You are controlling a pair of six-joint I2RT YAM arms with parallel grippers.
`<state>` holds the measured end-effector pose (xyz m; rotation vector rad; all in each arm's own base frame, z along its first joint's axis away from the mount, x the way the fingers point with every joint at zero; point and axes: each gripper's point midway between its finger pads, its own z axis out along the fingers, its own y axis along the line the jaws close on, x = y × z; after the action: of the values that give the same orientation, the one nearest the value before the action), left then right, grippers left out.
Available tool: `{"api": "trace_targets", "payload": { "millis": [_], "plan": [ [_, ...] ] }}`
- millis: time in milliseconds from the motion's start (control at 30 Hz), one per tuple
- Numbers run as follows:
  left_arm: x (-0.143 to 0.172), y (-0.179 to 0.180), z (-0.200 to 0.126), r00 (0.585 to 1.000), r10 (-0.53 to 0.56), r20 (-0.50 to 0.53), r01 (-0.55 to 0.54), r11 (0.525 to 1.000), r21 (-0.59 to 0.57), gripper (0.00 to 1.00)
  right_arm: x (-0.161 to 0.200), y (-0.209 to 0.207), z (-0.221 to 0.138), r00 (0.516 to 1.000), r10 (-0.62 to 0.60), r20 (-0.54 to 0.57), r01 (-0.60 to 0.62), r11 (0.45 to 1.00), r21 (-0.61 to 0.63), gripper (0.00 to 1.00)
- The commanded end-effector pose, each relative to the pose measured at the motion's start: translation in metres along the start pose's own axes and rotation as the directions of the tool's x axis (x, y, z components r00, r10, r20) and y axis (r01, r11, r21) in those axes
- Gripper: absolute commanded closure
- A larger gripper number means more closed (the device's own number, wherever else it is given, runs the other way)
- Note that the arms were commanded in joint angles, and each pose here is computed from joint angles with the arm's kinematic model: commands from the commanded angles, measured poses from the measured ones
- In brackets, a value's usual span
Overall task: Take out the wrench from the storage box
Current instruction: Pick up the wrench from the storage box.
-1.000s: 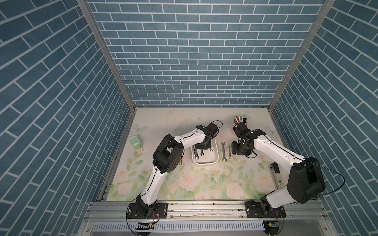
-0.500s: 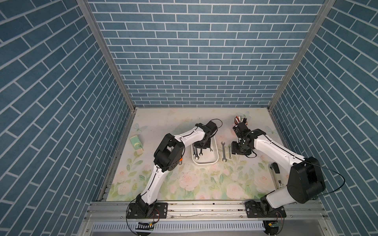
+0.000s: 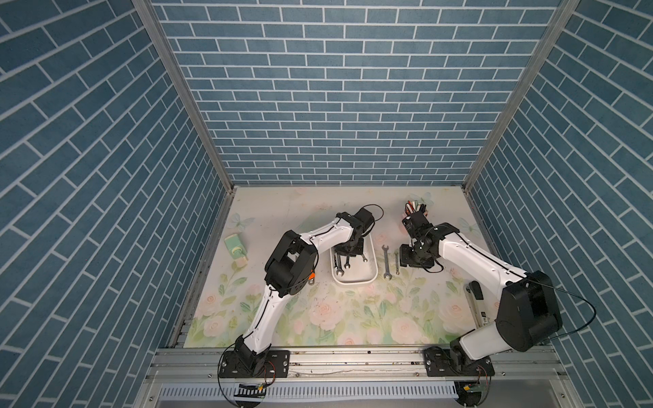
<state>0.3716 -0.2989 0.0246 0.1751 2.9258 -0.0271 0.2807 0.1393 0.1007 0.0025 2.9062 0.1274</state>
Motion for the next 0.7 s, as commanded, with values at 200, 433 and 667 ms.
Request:
{"api": "trace_targets", "payload": {
  "millis": [200,433,667],
  "plan": [
    [-0.016,0.015,-0.058,0.998,-0.009,0.061,0.009,1.0,0.002,0.92,0.003,-0.002,-0.001,1.0,-0.005,-0.006,0.005,1.0,0.0,0.45],
    [-0.03,0.035,-0.098,0.991,-0.049,0.123,0.048,0.999,0.018,0.92,0.003,-0.002,-0.001,1.0,-0.002,-0.005,0.002,1.0,-0.004,0.44],
    [-0.036,0.089,-0.113,0.981,-0.125,0.149,0.128,0.992,-0.012,0.92,0.003,-0.001,-0.001,1.0,0.0,-0.006,0.0,1.0,-0.006,0.44]
  ]
}}
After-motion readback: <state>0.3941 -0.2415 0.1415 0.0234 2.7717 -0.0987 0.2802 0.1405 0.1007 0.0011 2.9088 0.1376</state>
